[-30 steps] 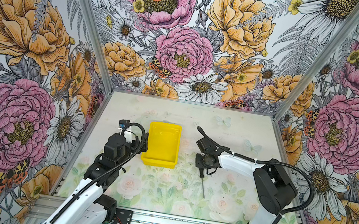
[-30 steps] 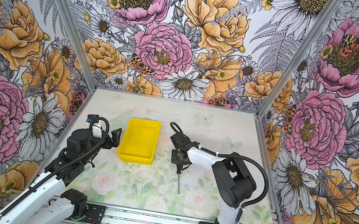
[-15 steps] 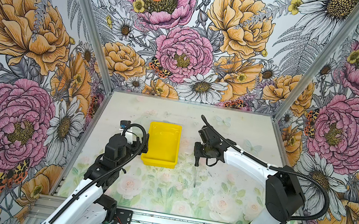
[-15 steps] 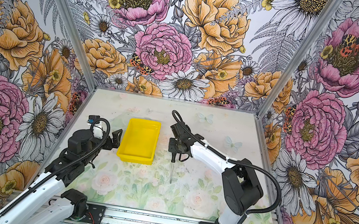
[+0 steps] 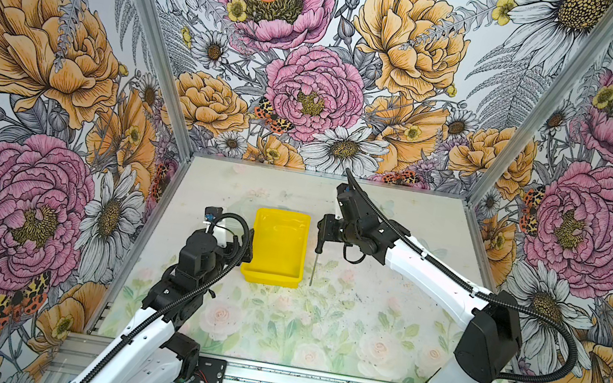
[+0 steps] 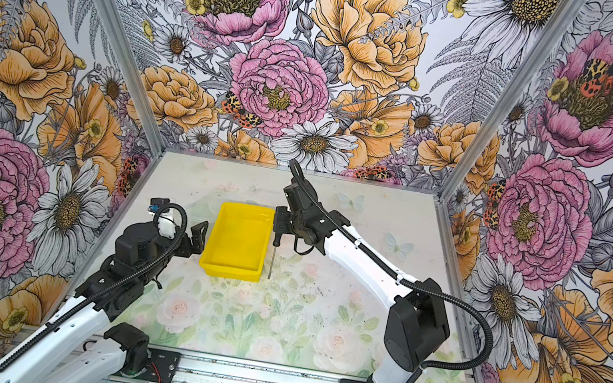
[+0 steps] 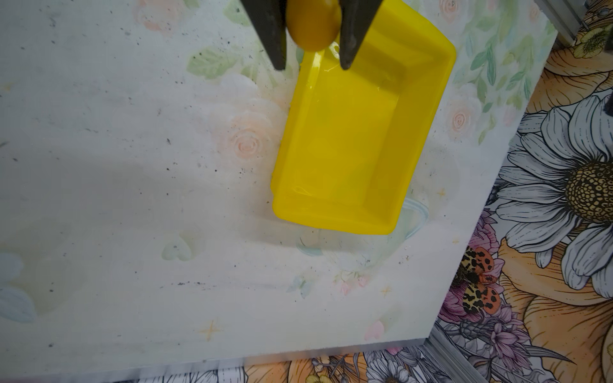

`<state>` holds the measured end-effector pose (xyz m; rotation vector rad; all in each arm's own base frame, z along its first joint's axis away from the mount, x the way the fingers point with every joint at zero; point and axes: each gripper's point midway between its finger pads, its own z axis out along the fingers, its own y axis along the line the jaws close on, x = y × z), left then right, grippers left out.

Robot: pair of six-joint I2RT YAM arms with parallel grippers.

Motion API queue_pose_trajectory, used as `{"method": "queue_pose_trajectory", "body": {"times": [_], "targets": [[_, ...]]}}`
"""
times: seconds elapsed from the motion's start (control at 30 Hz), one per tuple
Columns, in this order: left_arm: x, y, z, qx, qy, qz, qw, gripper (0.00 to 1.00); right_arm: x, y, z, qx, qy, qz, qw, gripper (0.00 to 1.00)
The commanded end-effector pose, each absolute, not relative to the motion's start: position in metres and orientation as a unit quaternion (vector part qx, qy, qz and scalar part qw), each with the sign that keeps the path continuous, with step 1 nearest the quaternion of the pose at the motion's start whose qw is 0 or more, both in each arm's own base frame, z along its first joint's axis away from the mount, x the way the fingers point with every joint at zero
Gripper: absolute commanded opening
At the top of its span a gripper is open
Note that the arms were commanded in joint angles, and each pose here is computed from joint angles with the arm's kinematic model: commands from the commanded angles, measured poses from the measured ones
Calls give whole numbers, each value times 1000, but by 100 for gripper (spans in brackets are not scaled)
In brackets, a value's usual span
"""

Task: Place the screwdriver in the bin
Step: 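Carry the screwdriver with the right gripper over the yellow bin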

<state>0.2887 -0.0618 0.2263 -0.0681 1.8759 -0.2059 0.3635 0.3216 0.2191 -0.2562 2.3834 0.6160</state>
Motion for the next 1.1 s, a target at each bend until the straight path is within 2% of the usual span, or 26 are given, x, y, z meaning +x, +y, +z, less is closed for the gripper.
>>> {"method": "queue_pose_trajectory", "body": {"times": [0.0, 0.17, 0.37, 0.8, 1.07], "targets": [[287, -58, 225, -30, 804, -71, 590, 99, 365, 336, 254, -116, 892, 257, 354, 0], [285, -58, 226, -29, 803, -69, 591, 99, 372, 356, 273, -126, 880, 273, 368, 0], [284, -59, 225, -28, 803, -65, 591, 99, 393, 385, 265, -139, 877, 279, 365, 0], [280, -57, 222, -43, 805, -73, 587, 99, 416, 433, 197, -169, 890, 294, 303, 0], [279, -53, 219, -56, 806, -75, 584, 99, 414, 436, 141, -177, 909, 273, 261, 0]]}}
